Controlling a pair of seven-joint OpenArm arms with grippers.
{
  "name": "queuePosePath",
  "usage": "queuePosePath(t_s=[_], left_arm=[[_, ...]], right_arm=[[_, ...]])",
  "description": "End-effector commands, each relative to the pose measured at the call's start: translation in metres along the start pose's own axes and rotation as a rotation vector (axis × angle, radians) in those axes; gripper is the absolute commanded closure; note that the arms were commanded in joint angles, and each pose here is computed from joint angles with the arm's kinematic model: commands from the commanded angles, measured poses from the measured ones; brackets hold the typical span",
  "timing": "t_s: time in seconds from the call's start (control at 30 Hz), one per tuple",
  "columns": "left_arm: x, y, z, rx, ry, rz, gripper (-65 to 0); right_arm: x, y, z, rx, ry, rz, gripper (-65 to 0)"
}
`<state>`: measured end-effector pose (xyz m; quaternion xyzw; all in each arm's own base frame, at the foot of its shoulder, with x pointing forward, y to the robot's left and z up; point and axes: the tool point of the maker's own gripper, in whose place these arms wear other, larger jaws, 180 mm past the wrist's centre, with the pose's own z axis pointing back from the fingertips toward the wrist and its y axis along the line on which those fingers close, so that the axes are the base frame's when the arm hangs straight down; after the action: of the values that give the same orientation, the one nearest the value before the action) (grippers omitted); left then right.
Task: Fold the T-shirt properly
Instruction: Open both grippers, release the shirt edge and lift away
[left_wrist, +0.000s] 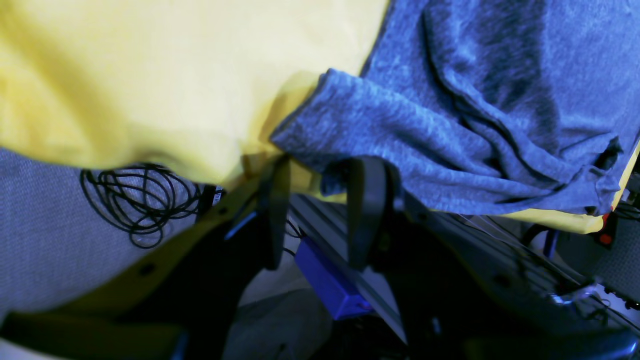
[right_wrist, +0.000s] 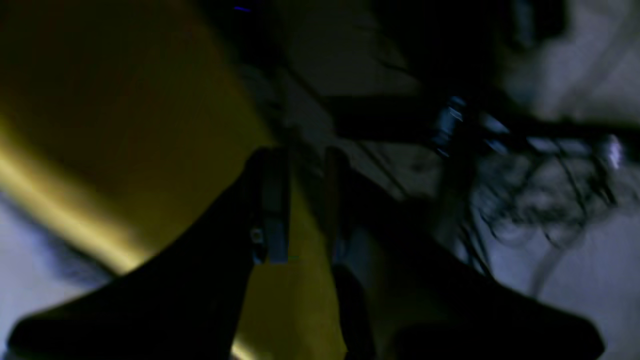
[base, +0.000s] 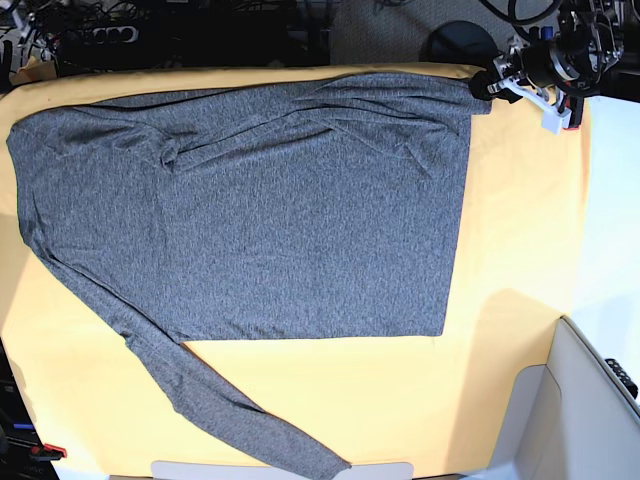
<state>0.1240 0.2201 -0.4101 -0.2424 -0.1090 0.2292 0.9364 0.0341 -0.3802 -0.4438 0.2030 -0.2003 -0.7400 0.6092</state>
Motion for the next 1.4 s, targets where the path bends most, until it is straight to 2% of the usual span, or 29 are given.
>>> queuePosePath(t_s=[0.0, 0.47, 0.6, 0.7, 0.8, 0.93, 1.03, 1.13, 1.2, 1.27, 1.37], left_arm=[[-0.001, 0.004, 0.004, 0.026, 0.013, -0.008, -20.4], [0.005, 0.008, 0.008, 0.036, -0.008, -0.006, -20.4], [0.028, 0.015, 0.031, 0.059, -0.109, 0.006, -20.4], [0.046, 0.008, 0.051, 0.067, -0.193, -0.03, -20.4], [0.053, 0.001, 0.068, 0.076, -0.223, -0.064, -20.4], [0.062, -0.004, 0.087, 0.093, -0.27, -0.096, -20.4], [0.063, -0.019, 0.091, 0.044, -0.284, -0.117, -20.4], [0.061, -0.038, 0.091, -0.04, -0.282, -0.127, -20.4], [0.058, -0.048, 0.091, -0.098, -0.267, -0.125, -20.4], [0.059, -0.053, 0.094, -0.114, -0.243, -0.147, -20.4], [0.073, -0.065, 0.101, -0.148, -0.266, -0.188, -20.4]], right_arm=[[0.009, 0.0, 0.01, -0.001, -0.023, 0.006, -11.5], [0.045, 0.036, 0.044, 0.104, -0.159, 0.039, -11.4], [0.05, 0.042, 0.051, 0.12, -0.181, 0.048, -11.4], [0.05, 0.044, 0.051, 0.124, -0.183, 0.05, -11.4], [0.049, 0.045, 0.05, 0.127, -0.181, 0.05, -11.4], [0.044, 0.066, 0.051, 0.175, -0.187, 0.088, -11.0], [0.048, 0.088, 0.057, 0.231, -0.214, 0.108, -5.4], [0.064, 0.114, 0.08, 0.316, -0.31, 0.116, -0.1], [0.073, 0.134, 0.1, 0.316, -0.416, 0.202, 0.0], [0.075, 0.157, 0.126, 0.321, -0.529, 0.347, 0.0], [0.058, 0.197, 0.16, 0.316, -0.677, 0.676, 0.0]])
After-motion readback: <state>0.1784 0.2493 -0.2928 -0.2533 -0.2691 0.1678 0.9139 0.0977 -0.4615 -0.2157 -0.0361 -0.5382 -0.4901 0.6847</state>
